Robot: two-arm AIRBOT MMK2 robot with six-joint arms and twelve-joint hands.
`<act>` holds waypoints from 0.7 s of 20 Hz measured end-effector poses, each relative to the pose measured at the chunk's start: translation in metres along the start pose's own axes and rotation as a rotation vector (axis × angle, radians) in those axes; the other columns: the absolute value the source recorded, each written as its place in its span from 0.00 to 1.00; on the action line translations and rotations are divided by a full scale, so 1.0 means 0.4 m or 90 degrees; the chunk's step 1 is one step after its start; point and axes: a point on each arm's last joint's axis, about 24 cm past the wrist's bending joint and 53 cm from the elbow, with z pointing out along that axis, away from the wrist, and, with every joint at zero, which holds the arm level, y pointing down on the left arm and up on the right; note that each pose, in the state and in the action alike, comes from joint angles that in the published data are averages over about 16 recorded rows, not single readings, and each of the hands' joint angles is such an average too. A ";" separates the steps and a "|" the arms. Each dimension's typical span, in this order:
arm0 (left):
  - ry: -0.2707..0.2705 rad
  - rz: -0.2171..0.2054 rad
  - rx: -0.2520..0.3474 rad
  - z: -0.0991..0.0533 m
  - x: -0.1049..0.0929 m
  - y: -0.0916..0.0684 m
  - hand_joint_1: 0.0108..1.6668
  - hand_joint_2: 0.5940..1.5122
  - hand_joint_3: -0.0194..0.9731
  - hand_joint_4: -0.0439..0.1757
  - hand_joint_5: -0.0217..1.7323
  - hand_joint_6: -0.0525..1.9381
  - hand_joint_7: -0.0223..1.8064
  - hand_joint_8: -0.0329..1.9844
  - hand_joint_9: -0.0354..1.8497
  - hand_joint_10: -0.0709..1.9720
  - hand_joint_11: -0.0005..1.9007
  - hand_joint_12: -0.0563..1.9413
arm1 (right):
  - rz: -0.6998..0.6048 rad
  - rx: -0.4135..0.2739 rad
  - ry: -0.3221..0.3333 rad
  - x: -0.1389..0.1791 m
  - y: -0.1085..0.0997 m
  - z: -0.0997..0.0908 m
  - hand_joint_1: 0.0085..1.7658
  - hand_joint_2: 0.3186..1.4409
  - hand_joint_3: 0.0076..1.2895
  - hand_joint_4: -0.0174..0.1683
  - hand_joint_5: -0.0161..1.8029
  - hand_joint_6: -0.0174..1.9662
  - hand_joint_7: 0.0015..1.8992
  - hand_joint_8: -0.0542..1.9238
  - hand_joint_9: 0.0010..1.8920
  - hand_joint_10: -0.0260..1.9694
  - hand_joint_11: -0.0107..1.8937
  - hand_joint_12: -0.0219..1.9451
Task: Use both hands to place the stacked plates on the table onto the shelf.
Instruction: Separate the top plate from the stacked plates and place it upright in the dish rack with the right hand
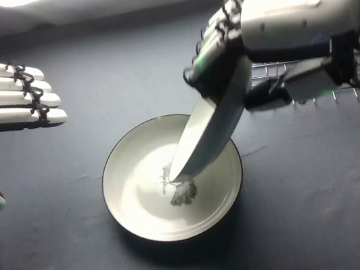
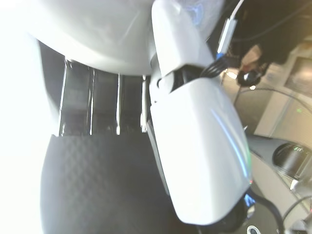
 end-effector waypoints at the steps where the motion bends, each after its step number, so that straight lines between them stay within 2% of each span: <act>1: -0.003 -0.002 -0.002 -0.004 -0.002 0.002 0.00 0.56 0.04 0.20 0.02 0.03 0.02 0.02 0.03 0.04 0.01 0.03 | 0.008 -0.002 -0.009 -0.012 0.005 0.001 0.77 0.71 0.00 0.05 0.41 0.68 0.43 0.64 0.38 0.73 0.35 0.79; 8: -0.034 -0.026 -0.008 -0.028 -0.023 0.009 0.00 0.56 0.04 0.20 0.02 0.03 0.02 0.02 0.03 0.04 0.01 0.03 | 0.098 -0.005 -0.081 -0.100 0.028 0.008 0.77 0.71 0.00 0.04 0.41 0.67 0.43 0.64 0.38 0.73 0.35 0.79; 14: -0.053 -0.039 -0.025 -0.045 -0.035 0.030 0.00 0.56 0.04 0.20 0.02 0.03 0.02 0.02 0.03 0.04 0.01 0.03 | 0.214 0.013 -0.148 -0.172 0.015 0.009 0.77 0.71 0.00 0.04 0.41 0.67 0.41 0.66 0.37 0.74 0.36 0.80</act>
